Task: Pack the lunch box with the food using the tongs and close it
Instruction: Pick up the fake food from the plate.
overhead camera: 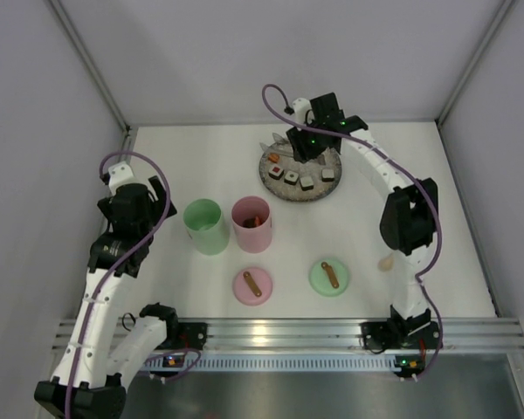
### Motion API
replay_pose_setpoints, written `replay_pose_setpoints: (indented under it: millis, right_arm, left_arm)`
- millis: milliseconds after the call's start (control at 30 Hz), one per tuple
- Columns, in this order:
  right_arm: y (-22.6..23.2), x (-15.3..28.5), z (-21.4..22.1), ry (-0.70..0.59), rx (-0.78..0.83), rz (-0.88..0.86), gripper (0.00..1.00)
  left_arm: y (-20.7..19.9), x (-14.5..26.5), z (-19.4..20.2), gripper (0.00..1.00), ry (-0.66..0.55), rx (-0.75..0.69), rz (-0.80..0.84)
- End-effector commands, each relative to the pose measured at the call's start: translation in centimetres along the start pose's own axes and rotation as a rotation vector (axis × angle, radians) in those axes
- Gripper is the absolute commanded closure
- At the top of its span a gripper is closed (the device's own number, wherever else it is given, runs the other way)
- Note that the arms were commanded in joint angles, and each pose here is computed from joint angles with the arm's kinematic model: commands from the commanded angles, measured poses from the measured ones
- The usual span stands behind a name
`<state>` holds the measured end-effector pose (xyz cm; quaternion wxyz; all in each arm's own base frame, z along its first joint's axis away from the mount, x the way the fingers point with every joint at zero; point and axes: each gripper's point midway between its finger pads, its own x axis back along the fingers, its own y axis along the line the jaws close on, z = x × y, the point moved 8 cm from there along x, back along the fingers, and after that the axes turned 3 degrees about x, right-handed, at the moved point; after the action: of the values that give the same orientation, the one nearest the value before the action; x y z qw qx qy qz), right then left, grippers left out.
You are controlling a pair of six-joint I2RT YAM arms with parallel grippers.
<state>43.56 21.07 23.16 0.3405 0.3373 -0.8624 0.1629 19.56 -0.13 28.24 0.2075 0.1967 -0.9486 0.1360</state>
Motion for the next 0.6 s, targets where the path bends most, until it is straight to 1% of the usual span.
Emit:
replay_pose_setpoints:
  millis: [0,267,567]
  right_arm:
    - [-0.7,0.0,-1.8,-0.056,0.063,-0.008,0.53]
    - [-1.2,-2.0,-0.6,0.017,0.090,-0.005,0.52]
    - [-1.4,-3.9,1.3,0.099,0.079,0.001,0.52]
  left_arm:
    - [-0.3,0.3,-1.5,0.01,-0.063,0.029,0.001]
    - [-0.3,0.2,-1.3,0.01,-0.058,0.025,0.002]
    - [-0.3,0.1,-1.1,0.01,-0.050,0.016,0.007]
